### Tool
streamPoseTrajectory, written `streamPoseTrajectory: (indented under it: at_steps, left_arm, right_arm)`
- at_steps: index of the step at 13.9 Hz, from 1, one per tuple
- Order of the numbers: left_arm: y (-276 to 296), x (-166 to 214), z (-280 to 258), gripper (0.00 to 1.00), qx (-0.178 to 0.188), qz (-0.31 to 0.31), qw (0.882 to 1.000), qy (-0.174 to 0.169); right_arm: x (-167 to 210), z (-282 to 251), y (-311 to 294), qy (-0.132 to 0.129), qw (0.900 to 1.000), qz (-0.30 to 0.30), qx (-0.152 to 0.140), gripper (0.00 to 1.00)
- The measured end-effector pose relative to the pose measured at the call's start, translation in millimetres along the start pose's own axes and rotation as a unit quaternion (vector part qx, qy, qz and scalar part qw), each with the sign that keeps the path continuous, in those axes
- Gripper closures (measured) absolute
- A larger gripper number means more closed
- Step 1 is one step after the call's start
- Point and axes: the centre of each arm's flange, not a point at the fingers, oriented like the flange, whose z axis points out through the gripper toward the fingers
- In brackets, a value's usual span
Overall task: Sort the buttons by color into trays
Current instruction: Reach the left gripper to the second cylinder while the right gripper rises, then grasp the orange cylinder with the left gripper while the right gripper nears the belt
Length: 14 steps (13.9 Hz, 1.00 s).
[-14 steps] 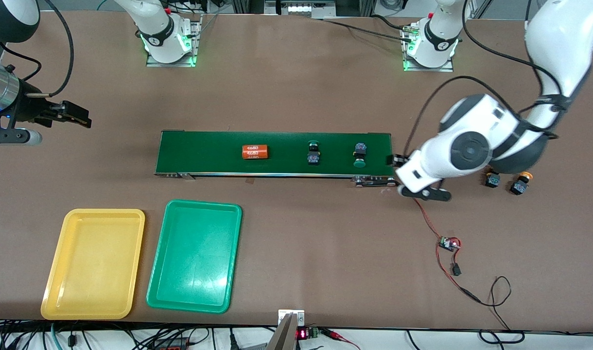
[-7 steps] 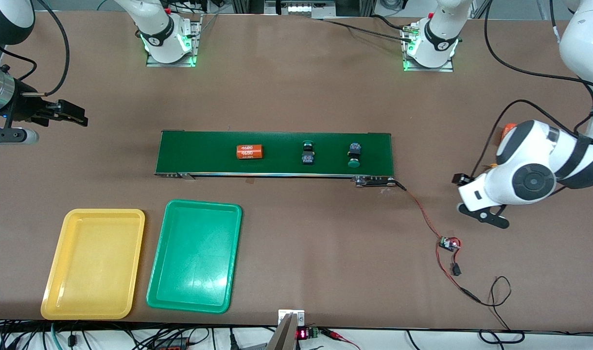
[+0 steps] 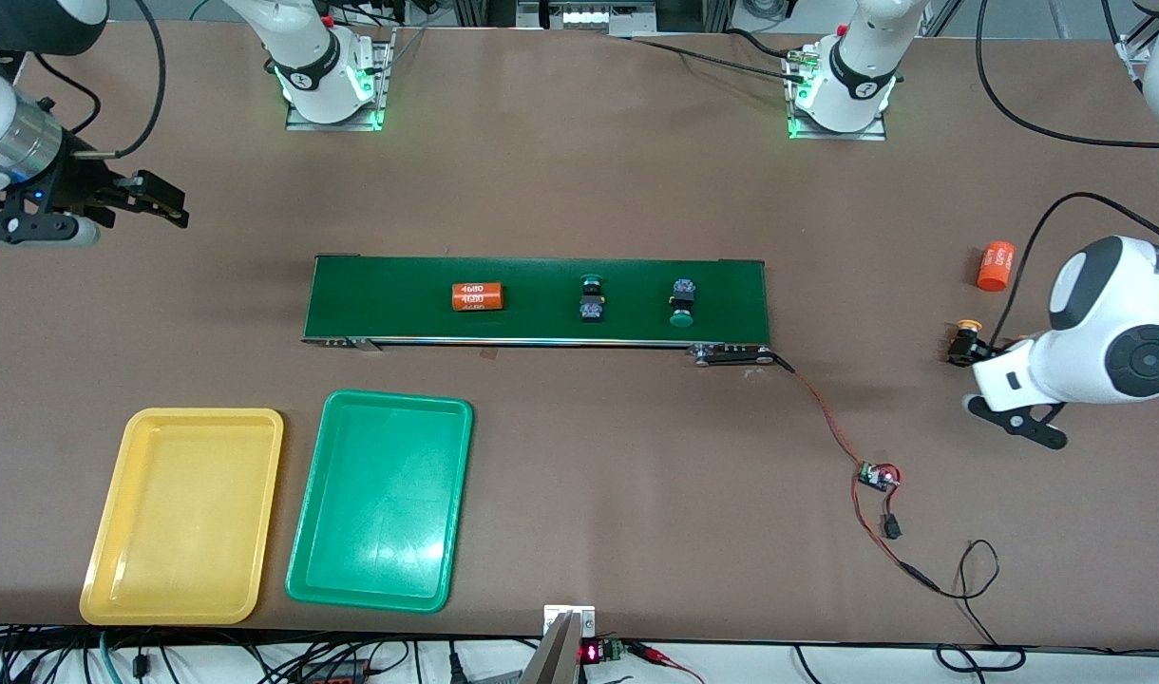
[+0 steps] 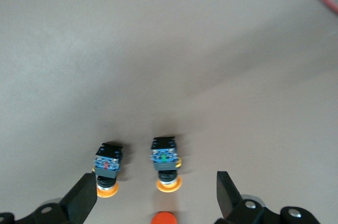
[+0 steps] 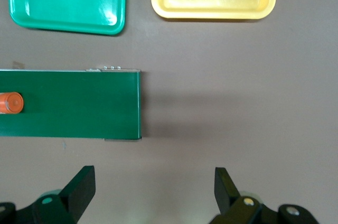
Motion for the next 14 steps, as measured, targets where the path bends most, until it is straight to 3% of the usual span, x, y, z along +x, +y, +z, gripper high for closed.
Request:
streamPoseTrajectory:
  at_steps: [7, 12, 14]
  left_arm:
    - [-39, -78, 92, 0.0, -0.042, -0.002, 0.996, -0.084]
    - [-39, -129, 117, 0.0, -0.016, 0.037, 0.998, -0.055]
    - [-25, -160, 142, 0.0, -0.038, 0.035, 0.997, -0.065]
  right_arm:
    - [-23, 13, -36, 0.017, 1.0, -0.01, -0.003, 0.0]
    - [-20, 23, -108, 0.04, 0.999, -0.008, -0.01, 0.0]
    - [-22, 41, -163, 0.044, 0.999, -0.004, -0.013, 0.0]
